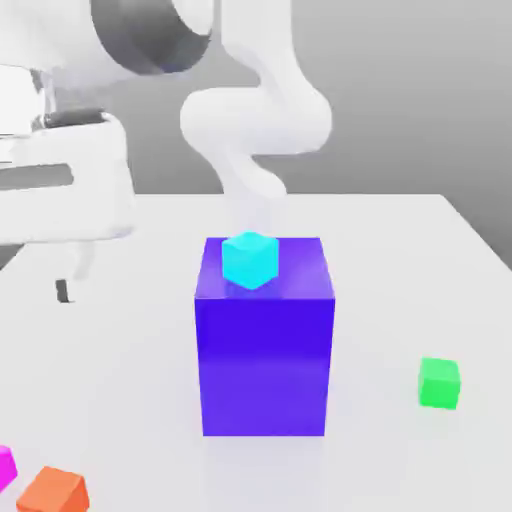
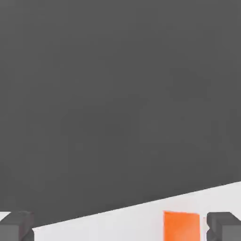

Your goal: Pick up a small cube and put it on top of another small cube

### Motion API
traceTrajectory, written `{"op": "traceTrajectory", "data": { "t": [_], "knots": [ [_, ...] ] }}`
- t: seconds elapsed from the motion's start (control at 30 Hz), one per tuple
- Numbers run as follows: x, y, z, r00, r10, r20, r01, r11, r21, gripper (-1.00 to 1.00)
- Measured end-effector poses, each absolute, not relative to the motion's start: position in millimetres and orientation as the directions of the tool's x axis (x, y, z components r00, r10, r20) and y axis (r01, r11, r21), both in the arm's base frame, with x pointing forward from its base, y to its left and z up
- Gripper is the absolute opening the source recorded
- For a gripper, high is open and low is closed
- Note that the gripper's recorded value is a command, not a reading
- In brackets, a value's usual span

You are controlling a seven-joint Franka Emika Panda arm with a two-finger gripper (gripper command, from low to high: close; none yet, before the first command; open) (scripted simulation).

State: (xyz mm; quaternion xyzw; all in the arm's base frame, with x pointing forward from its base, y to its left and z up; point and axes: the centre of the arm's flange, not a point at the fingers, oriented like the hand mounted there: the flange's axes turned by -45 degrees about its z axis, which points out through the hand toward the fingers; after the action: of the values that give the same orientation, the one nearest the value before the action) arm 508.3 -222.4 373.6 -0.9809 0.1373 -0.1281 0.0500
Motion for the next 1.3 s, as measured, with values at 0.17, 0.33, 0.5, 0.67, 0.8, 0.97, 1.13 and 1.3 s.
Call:
{"op": "traceTrajectory", "data": {
  "t": [0.17, 0.33, 0.5, 0.67, 0.8, 0.97, 1.13, 1.3],
  "knots": [
    [497.8, -264.1, 293.9, 0.936, -0.325, 0.136, -0.315, -0.945, -0.094, 0.00],
    [468.9, -309.7, 219.8, 0.927, -0.374, 0.038, -0.373, -0.928, -0.031, 0.00],
    [455.2, -327.2, 145.4, 0.921, -0.390, 0.002, -0.390, -0.921, 0.000, 0.00],
    [454.3, -327.1, 133.8, 0.921, -0.390, 0.000, -0.390, -0.921, -0.001, -1.00],
    [454.6, -327.5, 144.1, 0.921, -0.390, 0.000, -0.390, -0.921, 0.000, -1.00],
    [473.7, -271.6, 189.9, 0.964, -0.266, -0.009, -0.266, -0.964, -0.025, -1.00],
    [493.2, -146.5, 197.4, 0.999, 0.033, -0.016, 0.032, -0.997, -0.064, -1.00],
    [478.4, -20.3, 208.8, 0.934, 0.357, -0.008, 0.355, -0.931, -0.081, -1.00]
  ]
}}
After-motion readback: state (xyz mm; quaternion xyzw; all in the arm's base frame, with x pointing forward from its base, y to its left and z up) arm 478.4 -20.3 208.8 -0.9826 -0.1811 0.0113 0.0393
